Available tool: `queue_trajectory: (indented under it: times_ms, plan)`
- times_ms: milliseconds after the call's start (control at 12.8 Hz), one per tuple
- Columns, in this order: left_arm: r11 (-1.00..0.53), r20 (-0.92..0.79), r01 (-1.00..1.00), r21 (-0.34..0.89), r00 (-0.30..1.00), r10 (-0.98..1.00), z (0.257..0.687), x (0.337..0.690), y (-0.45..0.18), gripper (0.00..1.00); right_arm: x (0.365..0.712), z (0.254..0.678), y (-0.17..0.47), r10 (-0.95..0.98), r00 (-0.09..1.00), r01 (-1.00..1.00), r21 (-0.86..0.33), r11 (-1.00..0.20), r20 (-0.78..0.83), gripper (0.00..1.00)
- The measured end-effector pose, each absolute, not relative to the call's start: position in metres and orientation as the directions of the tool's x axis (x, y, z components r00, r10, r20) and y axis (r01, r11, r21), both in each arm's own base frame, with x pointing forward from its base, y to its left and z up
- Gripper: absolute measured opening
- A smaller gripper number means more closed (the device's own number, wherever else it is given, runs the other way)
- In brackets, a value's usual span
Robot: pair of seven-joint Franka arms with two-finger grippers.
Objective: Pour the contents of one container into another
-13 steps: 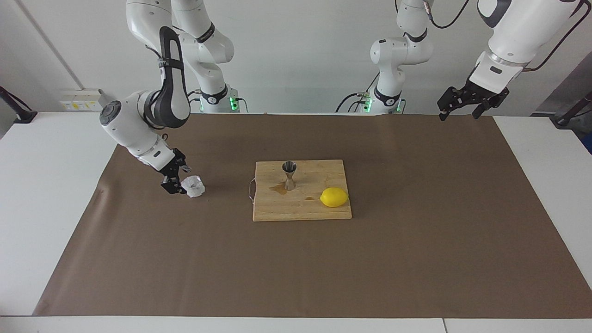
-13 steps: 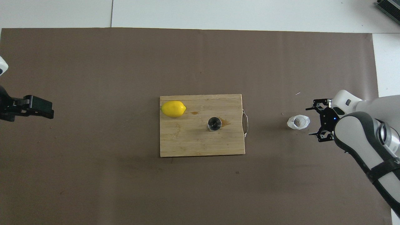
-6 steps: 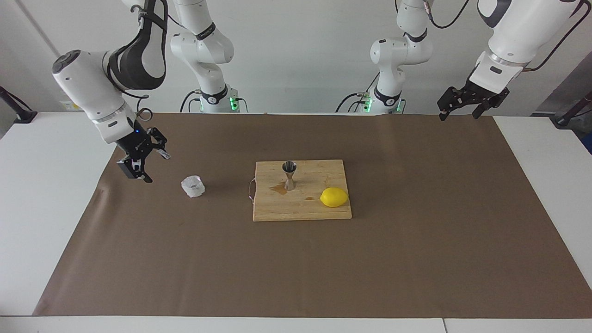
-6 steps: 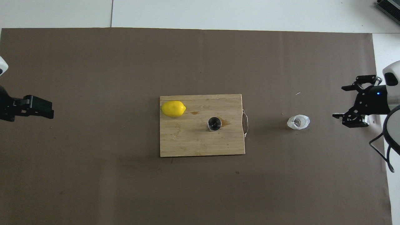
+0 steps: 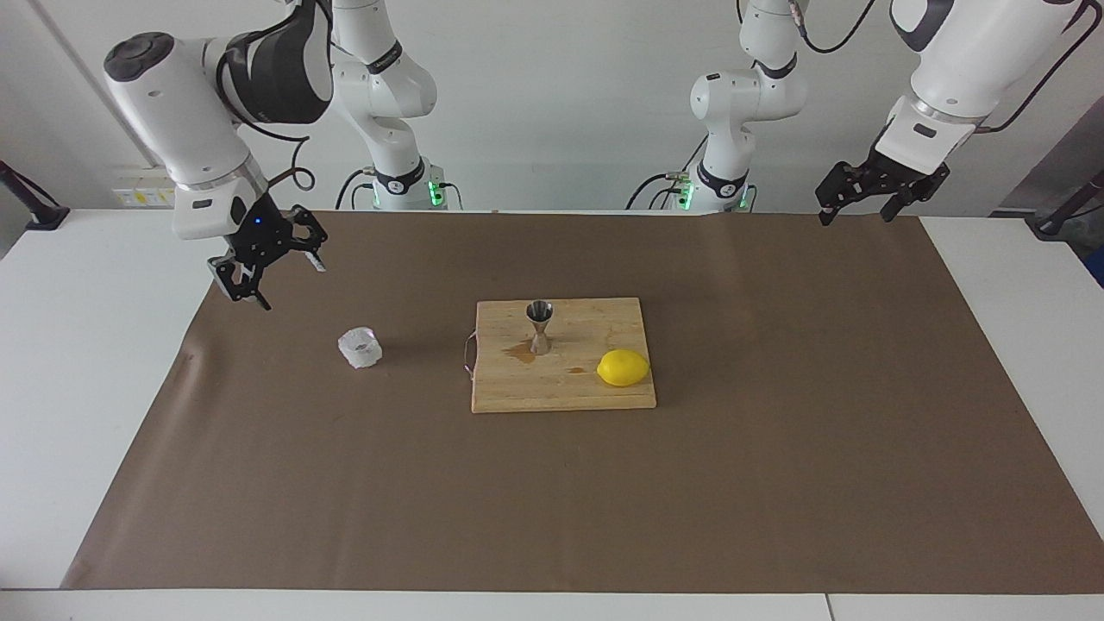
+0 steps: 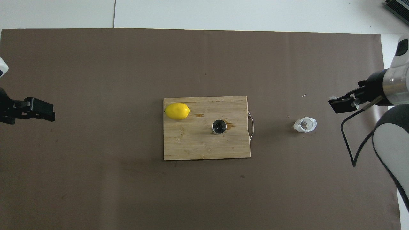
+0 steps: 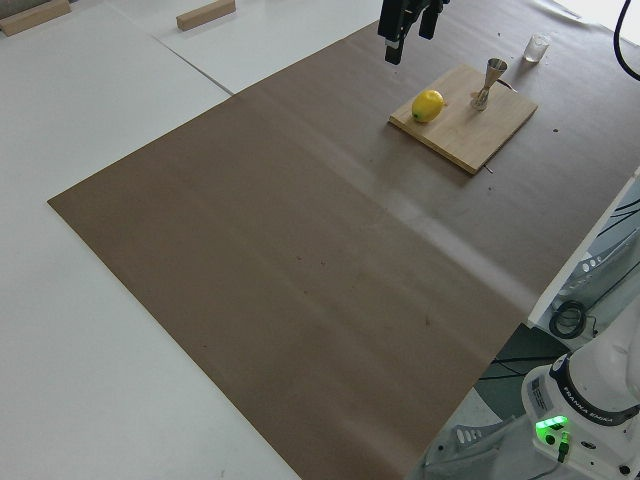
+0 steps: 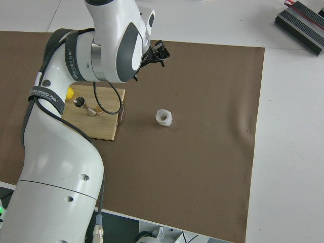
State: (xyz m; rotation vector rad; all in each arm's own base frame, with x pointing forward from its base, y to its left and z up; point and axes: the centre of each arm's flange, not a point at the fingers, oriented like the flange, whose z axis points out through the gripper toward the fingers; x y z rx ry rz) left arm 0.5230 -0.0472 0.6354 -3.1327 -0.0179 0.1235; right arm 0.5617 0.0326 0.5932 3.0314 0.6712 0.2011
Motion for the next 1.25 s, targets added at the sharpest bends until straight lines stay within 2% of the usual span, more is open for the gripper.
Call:
queue_trajectory:
  times_ms: [156,312,468,703,1249]
  plan:
    - [-1.000,-0.079,0.011,-0.007,0.997,0.012,0.635,0.523,-0.047,1.00,0.554,0.612,0.039,0.149,0.985,0.148,0.023,-0.989,0.086,1.00]
    - [-1.000,-0.079,0.011,-0.007,0.997,0.012,0.635,0.523,-0.047,1.00,0.549,0.632,0.041,-0.089,0.993,-0.089,0.004,-0.996,0.078,1.00]
    - [-1.000,-0.079,0.011,-0.007,0.997,0.012,0.635,0.523,-0.047,1.00,0.544,0.653,0.037,-0.201,0.977,-0.202,-0.004,-0.979,0.073,1.00]
    - [-1.000,-0.079,0.011,-0.007,0.997,0.012,0.635,0.523,-0.047,1.00,0.534,0.668,0.027,-0.243,0.969,-0.243,0.005,-0.970,0.039,1.00]
    - [-1.000,-0.079,0.011,-0.007,0.997,0.012,0.635,0.523,-0.047,1.00,0.529,0.648,0.029,-0.240,0.971,-0.239,0.021,-0.971,-0.020,1.00]
